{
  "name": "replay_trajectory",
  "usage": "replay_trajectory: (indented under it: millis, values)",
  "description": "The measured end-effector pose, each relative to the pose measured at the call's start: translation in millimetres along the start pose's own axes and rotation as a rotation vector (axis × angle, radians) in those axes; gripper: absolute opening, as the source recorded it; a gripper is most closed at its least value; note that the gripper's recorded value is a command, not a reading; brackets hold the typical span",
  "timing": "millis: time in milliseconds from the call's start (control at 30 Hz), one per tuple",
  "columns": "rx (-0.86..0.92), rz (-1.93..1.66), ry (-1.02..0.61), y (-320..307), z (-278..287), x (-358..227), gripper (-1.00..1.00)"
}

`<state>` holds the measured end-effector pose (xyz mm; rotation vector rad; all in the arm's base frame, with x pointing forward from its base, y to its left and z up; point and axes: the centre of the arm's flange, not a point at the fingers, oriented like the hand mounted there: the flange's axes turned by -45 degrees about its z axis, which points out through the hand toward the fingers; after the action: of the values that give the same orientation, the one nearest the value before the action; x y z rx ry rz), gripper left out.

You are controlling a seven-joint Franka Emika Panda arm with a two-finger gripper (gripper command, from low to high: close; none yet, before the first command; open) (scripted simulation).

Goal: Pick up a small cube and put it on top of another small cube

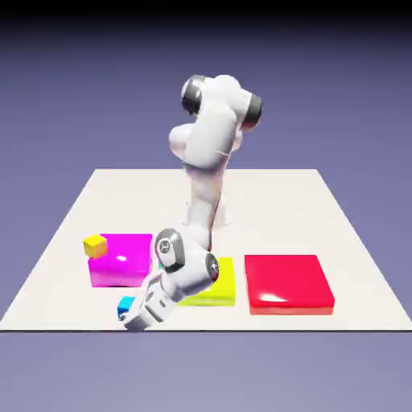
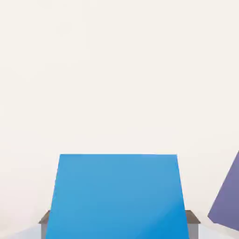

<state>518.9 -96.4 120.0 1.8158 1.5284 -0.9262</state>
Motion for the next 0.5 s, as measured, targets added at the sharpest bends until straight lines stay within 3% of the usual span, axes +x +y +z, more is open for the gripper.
replay_trajectory:
  millis: [100,400,500]
  values:
    - [-0.002,0.114,0.005,11,-33,-6,-1.0]
    - [0.129,0.176,0.061,-77,-172,19,-1.0]
    - [0.133,0.096,0.039,-113,-192,18,-1.0]
